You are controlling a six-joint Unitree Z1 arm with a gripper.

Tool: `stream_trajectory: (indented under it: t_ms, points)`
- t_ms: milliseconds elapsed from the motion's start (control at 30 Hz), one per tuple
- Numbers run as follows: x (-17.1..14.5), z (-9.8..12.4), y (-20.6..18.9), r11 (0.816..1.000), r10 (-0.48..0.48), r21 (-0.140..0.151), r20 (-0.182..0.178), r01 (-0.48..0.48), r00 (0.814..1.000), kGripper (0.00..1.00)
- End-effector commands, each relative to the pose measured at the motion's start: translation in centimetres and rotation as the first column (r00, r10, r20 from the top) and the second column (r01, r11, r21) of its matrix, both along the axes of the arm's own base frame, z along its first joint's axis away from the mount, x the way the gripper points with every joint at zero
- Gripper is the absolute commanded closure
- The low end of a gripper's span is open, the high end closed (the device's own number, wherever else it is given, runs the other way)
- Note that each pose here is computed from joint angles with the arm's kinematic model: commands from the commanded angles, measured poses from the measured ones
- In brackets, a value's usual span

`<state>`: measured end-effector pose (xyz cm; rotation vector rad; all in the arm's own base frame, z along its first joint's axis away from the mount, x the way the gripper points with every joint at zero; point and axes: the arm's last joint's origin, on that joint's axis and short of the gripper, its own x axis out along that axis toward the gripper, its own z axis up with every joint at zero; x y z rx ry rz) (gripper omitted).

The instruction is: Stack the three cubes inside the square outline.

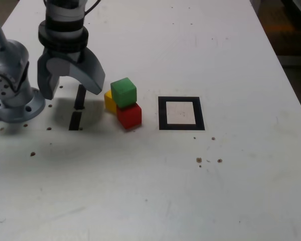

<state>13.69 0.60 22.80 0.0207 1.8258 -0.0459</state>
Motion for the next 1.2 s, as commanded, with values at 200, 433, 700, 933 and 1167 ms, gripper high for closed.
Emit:
stream_trajectory:
  t_ms: [200, 433, 700, 933, 1167]
  points:
    - [-0.3, 0.0, 0.1, 1.000, 0.004, 0.001, -0.003, -0.004, 1.000, 0.01]
    - [0.2, 1.7, 0.2, 1.000, 0.002, 0.015, 0.022, -0.002, 1.000, 0.00]
    - [-0.1, 8.1, 0.3, 0.998, 0.033, 0.056, 0.083, -0.037, 0.996, 0.01]
    - [1.3, 10.4, 0.0, 0.979, 0.184, 0.065, 0.145, -0.195, 0.972, 0.05]
    - [4.4, 11.0, -1.3, 0.932, 0.336, 0.081, 0.179, -0.354, 0.925, 0.06]
